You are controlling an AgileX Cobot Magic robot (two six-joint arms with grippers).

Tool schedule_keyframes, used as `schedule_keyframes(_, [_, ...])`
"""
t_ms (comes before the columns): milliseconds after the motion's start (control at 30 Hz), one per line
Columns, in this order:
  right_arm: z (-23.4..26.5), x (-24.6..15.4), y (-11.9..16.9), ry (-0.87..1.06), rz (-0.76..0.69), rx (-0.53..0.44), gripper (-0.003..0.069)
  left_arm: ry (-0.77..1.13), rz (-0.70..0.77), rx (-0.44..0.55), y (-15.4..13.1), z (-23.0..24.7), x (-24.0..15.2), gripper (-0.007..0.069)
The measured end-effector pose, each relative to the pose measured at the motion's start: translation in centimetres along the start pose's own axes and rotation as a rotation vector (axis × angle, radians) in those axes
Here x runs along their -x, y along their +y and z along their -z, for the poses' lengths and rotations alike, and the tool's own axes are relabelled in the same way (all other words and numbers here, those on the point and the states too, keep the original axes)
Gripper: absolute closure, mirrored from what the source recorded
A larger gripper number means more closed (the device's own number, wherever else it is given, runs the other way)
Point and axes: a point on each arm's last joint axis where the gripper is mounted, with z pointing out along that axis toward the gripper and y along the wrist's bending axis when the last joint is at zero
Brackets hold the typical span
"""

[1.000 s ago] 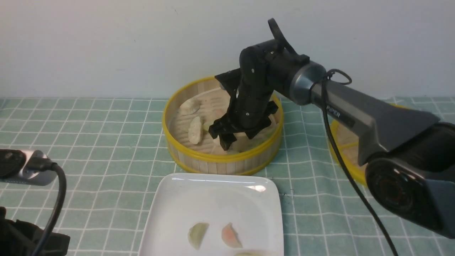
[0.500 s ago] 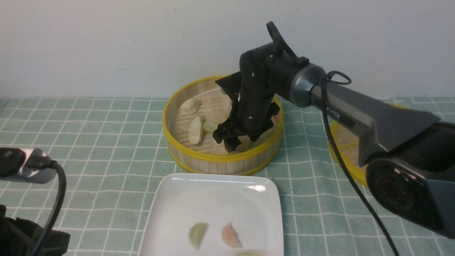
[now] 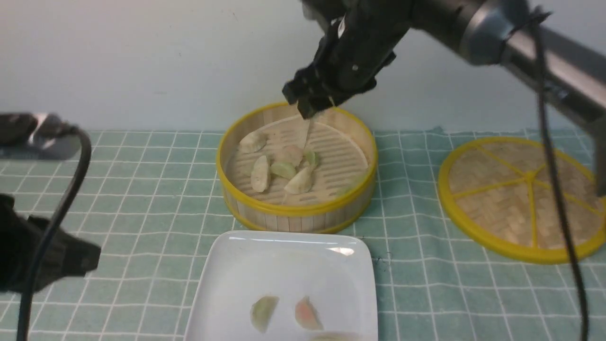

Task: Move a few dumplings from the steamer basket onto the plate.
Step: Use the right arm to grab a dumpling from inside the steamer, then use the right arm to put the dumpling into the plate

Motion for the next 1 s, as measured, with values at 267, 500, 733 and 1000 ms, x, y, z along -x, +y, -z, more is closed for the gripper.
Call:
schedule_keyframes(267, [3.6,-6.2,2.8,0.155,0.031,0.165,0.0287,0.110,-0.059,-0.078,1.2,-5.8,8.4,0.0631])
schedule_keyframes(500, [-3.0,-14.1,3.6,0.487,0.034,0.201,0.0287,0.205,-0.178,-0.107,-0.7,-12.5,12.3,0.0631])
schedule_keyframes(733, [-7.4,-15.9,3.4,0.532,0.014,0.185,0.0284,0.195,-0.254,-0.088,-1.7,-18.4,15.1,0.0518])
schedule_keyframes(1000, [-8.5,-16.5,3.3,0.565,0.007,0.184,0.0133,0.140,-0.225,-0.049,-0.5,-24.4,17.2,0.0218])
